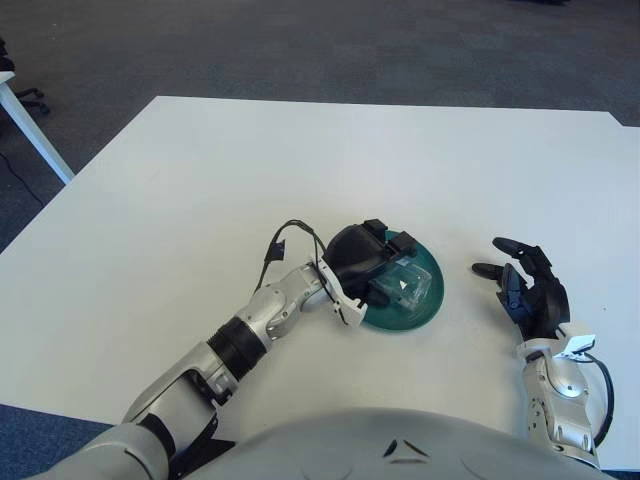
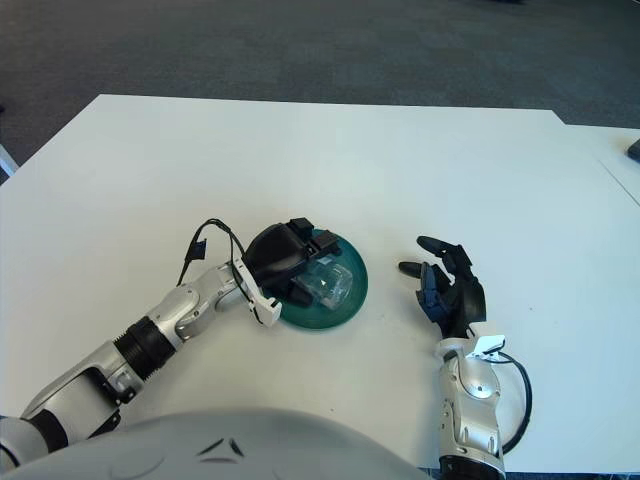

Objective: Put the bottle into the plate.

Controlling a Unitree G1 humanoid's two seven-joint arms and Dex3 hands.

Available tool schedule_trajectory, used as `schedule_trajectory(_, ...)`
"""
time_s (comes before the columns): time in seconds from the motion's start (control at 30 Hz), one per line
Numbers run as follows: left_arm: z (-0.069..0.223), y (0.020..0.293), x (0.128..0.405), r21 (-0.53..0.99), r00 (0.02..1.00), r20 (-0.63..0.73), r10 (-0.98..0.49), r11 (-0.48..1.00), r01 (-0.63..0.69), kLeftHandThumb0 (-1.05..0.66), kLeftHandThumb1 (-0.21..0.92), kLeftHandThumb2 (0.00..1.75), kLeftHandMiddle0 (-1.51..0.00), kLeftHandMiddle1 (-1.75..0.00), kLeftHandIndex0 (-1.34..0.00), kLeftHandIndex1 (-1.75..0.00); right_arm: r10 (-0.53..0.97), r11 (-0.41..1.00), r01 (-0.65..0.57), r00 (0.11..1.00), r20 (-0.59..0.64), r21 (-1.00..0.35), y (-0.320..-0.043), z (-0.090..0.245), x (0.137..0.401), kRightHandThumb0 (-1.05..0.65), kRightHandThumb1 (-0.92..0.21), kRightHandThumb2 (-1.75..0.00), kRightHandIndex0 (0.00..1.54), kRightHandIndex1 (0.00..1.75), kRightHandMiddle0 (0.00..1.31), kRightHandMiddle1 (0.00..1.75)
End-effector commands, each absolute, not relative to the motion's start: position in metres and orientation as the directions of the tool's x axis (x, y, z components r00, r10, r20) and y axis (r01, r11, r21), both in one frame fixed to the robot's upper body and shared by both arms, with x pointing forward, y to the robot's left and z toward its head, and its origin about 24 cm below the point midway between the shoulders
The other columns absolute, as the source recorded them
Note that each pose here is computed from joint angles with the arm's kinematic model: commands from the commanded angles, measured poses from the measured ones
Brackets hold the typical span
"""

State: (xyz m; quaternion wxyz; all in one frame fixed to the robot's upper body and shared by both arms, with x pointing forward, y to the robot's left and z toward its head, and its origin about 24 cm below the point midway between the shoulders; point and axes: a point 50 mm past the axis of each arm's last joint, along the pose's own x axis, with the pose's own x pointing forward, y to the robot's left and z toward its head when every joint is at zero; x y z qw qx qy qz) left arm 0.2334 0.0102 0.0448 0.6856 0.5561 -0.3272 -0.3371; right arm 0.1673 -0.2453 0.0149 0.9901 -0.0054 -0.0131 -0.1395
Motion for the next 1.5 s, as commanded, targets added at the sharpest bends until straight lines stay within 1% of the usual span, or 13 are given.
schedule_trajectory(0.0, 0.037, 0.019, 0.232, 0.991, 0.571, 0.048, -0.82, 0.11, 0.075, -1.04, 0.91, 1.02, -0.06, -0.03, -0.01, -0.05, -0.279, 0.96, 0.279, 0.96, 0.03, -0.002, -0.244, 0.016, 0.17, -0.52, -0.9, -0.57, 0.57, 0.91, 0.29, 1.0)
schedule_trajectory(0.17, 0.044, 0.025, 0.234, 0.986, 0.547, 0.123, -0.828, 0.164, 0.027, -1.05, 0.92, 1.07, -0.02, 0.0, 0.0, -0.01, -0.279, 0.96, 0.279, 0.96, 0.03, -0.002, -0.245, 0.016, 0.17, -0.52, -0.9, -0.57, 0.57, 0.91, 0.29, 1.0)
schedule_trajectory(0.5, 0.055, 0.032, 0.233, 0.973, 0.515, 0.188, -0.836, 0.23, 0.018, -1.05, 0.92, 1.1, 0.0, 0.0, 0.0, 0.0, -0.279, 0.96, 0.279, 0.96, 0.03, -0.002, -0.246, 0.017, 0.17, -0.52, -0.9, -0.57, 0.57, 0.91, 0.29, 1.0)
schedule_trajectory(0.9, 0.068, 0.038, 0.236, 0.967, 0.496, 0.221, -0.84, 0.254, -0.001, -1.05, 0.92, 1.07, -0.01, 0.0, 0.0, 0.0, -0.28, 0.96, 0.28, 0.96, 0.03, -0.002, -0.247, 0.017, 0.17, -0.52, -0.9, -0.57, 0.57, 0.91, 0.29, 1.0)
schedule_trajectory(1.07, 0.072, 0.04, 0.238, 0.967, 0.487, 0.228, -0.843, 0.256, -0.009, -1.05, 0.92, 1.09, -0.02, -0.01, 0.0, 0.0, -0.28, 0.96, 0.28, 0.96, 0.029, -0.003, -0.248, 0.017, 0.17, -0.52, -0.9, -0.57, 0.57, 0.91, 0.29, 1.0)
schedule_trajectory(1.23, 0.078, 0.044, 0.239, 0.957, 0.487, 0.26, -0.834, 0.289, -0.016, -1.05, 0.92, 1.1, -0.04, -0.01, -0.01, -0.01, -0.28, 0.96, 0.28, 0.96, 0.029, -0.003, -0.249, 0.016, 0.17, -0.52, -0.9, -0.57, 0.57, 0.91, 0.29, 1.0)
schedule_trajectory(1.3, 0.084, 0.046, 0.242, 0.949, 0.502, 0.276, -0.819, 0.317, -0.005, -1.05, 0.92, 1.1, -0.05, -0.02, -0.02, -0.01, -0.28, 0.96, 0.281, 0.959, 0.028, -0.003, -0.249, 0.016, 0.17, -0.52, -0.9, -0.57, 0.57, 0.91, 0.29, 1.0)
schedule_trajectory(1.4, 0.087, 0.047, 0.245, 0.91, 0.58, 0.283, -0.764, 0.404, 0.089, -1.05, 0.92, 1.1, -0.07, -0.02, -0.04, -0.02, -0.281, 0.96, 0.281, 0.959, 0.028, -0.003, -0.25, 0.016, 0.17, -0.52, -0.9, -0.57, 0.57, 0.91, 0.29, 1.0)
schedule_trajectory(1.47, 0.087, 0.048, 0.248, 0.87, 0.637, 0.283, -0.717, 0.472, 0.145, -1.05, 0.92, 1.07, -0.18, -0.01, -0.12, -0.12, -0.281, 0.96, 0.281, 0.959, 0.028, -0.003, -0.25, 0.016, 0.17, -0.52, -0.9, -0.57, 0.57, 0.91, 0.29, 1.0)
